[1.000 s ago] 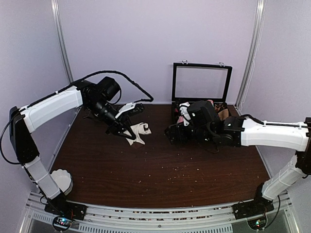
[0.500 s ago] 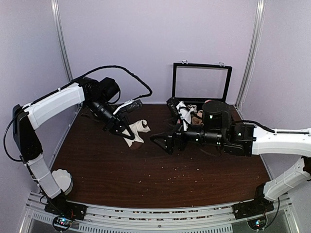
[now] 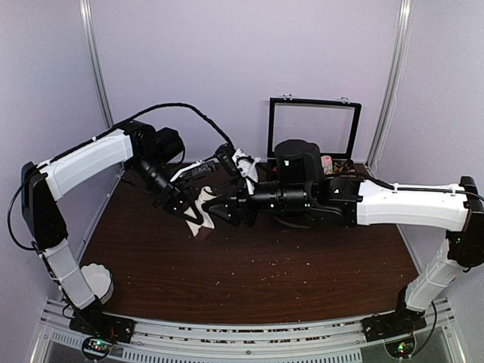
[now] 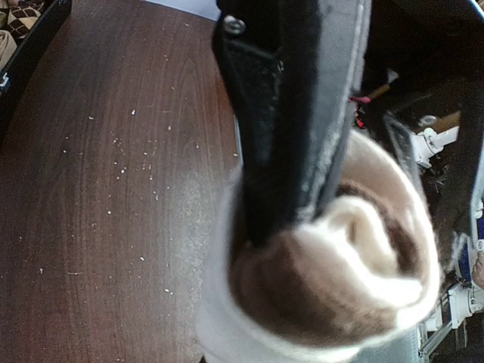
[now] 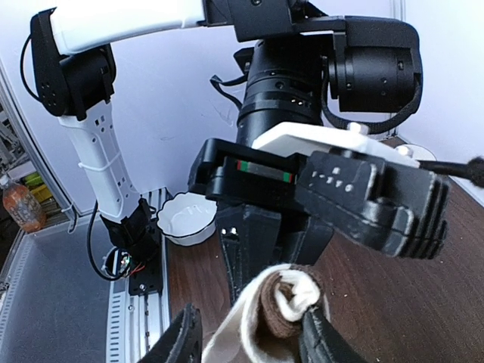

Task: Roll the socks
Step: Roll the sock.

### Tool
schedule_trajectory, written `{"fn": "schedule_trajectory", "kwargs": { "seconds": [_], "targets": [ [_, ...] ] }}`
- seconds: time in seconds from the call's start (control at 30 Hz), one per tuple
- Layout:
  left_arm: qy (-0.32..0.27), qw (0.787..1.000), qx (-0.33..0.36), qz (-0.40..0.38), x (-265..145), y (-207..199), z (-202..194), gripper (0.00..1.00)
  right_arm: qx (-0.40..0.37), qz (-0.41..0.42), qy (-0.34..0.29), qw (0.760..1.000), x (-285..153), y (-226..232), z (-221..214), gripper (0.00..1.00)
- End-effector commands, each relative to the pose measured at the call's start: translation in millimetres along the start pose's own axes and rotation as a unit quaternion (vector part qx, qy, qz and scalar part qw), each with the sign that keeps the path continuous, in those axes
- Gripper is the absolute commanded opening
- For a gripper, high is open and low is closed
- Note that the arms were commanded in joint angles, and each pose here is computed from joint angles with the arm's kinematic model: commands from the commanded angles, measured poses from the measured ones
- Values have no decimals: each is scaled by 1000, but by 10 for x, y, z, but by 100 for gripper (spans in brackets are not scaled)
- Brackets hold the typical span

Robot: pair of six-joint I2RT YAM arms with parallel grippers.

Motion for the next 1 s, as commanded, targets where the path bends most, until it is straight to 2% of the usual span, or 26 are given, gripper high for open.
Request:
{"fn": "schedule_trajectory", "kwargs": {
  "seconds": [0.0, 0.07, 0.1, 0.13, 0.17, 0.2, 0.33, 0.43, 0.57, 0.73, 0.83, 0.9, 0.97],
  "targets": [
    [-27, 999, 39, -26, -57, -97, 82, 0, 4, -15, 11, 1000, 26, -15, 8, 40],
    [-29, 998, 39, -27, -67, -110, 89, 0, 6, -29, 21, 999, 38, -39, -20, 40],
    [-31, 998, 41, -28, -71, -118, 96, 0, 6, -35, 30, 999, 48, -48, -35, 49],
    [-32, 998, 42, -28, -75, -120, 103, 0, 9, -44, 41, 998, 55, -64, -65, 66],
    [-32, 998, 42, -27, -79, -121, 109, 0, 10, -50, 48, 998, 61, -74, -98, 92],
    [-32, 998, 43, -27, -82, -122, 118, 0, 11, -52, 50, 997, 49, -76, -124, 99],
    [-33, 998, 42, -26, -78, -103, 119, 0, 11, -93, 23, 995, -6, -128, -127, 99],
    [-35, 998, 40, -29, -65, -96, 113, 0, 23, -149, 12, 989, 6, -236, -117, 91],
    [-34, 998, 43, -31, -71, -118, 113, 0, 39, -108, -12, 993, 28, -170, -60, 85],
    [-32, 998, 44, -35, -69, -137, 106, 0, 29, -62, -6, 998, 66, -79, 3, 63],
    [-33, 997, 51, -40, -82, -163, 120, 0, 23, -30, 9, 999, 72, -30, -12, 41],
    [-34, 997, 55, -48, -92, -187, 122, 0, 22, -15, 19, 999, 75, -10, -32, 23],
    [-34, 996, 56, -55, -90, -194, 126, 0, 22, -7, 23, 999, 69, 9, -35, 0]
  ]
}}
Point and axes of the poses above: each gripper's point midway between its finger pads, its own x axis out along the fingers, its own y axis along the line the jaws close on, z = x × y, the point moved 9 cm from there along -x, back along the fingers, and after that the axes turned 11 degrees about x, right-handed, at the moved point
